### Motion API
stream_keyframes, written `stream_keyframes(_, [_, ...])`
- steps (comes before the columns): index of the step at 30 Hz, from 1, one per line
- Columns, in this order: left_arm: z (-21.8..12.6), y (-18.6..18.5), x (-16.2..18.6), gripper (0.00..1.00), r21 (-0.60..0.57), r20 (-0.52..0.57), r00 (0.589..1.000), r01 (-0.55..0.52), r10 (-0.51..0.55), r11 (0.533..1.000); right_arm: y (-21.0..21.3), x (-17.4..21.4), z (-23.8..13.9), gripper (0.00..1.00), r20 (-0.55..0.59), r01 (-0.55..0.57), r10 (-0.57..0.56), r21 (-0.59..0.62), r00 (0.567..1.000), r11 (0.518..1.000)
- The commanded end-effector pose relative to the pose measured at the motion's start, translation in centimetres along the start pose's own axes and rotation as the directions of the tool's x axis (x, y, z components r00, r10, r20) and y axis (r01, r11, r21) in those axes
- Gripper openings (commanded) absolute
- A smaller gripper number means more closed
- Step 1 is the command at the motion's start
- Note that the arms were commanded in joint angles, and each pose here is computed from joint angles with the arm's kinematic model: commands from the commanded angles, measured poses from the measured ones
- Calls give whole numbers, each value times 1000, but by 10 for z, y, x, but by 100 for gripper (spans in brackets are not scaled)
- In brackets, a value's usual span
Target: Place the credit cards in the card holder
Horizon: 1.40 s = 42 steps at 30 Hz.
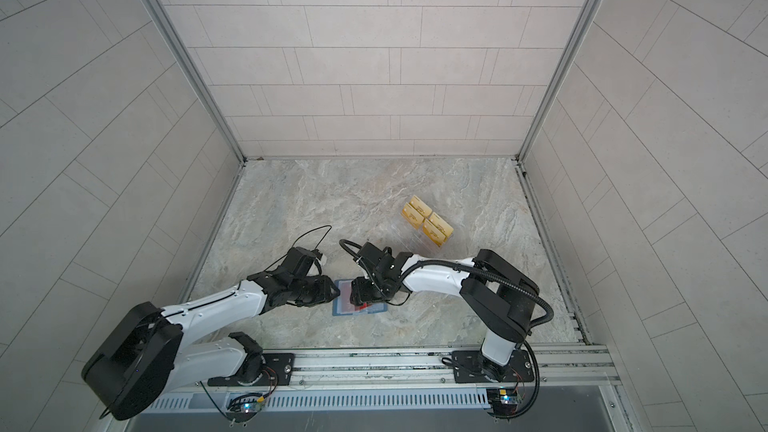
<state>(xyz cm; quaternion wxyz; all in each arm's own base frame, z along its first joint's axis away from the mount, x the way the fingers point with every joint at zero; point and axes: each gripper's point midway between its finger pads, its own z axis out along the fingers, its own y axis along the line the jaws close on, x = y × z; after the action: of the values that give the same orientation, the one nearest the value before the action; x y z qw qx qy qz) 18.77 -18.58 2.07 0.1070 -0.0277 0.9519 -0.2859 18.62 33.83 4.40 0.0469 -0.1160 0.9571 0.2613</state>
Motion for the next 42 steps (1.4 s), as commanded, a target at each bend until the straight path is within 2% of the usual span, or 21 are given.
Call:
stream_keyframes(1, [0,0,0,34,8,3,1000,2,-2,1000,-19,7,-11,61,-15,38,-36,124,999,992])
stream_keyframes(5, [0,-2,-3,35,11,6,1000,-2,2,1000,-27,8,-13,61,-21,57,-54,179,998,982])
stream_keyframes(9, [0,-5,-4,35,14,4,1000,-6,6,1000,-25,5,-13,62,-5,65,-65,163,998,984])
stream_keyframes(13, [2,-7,-5,35,21,-3,1000,-12,12,1000,-18,1,-18,67,20,85,-89,136,996,987])
stream_keyframes(18, [3,-17,-6,34,35,-10,1000,-29,29,999,-27,3,-21,66,0,113,-114,174,993,978])
stream_keyframes(25, [3,-25,-8,26,50,2,1000,-21,21,999,-34,5,-17,67,9,131,-135,179,991,975])
stream_keyframes(29, [2,-26,-10,25,44,4,1000,-11,11,999,-35,9,-10,66,-19,150,-149,168,989,974])
stream_keyframes(33, [1,-28,-13,25,35,7,1000,-14,14,999,-30,3,-22,66,36,176,-183,156,982,972])
stream_keyframes(36, [1,-32,-16,25,28,3,1000,-20,20,999,-35,0,-34,67,46,210,-223,205,974,956])
stream_keyframes(38, [0,-39,-20,25,46,5,1000,-28,28,999,-39,2,-37,67,34,237,-251,230,967,944])
stream_keyframes(42, [-2,-67,-32,24,158,21,999,-37,34,987,-43,3,-35,67,13,279,-291,243,957,929])
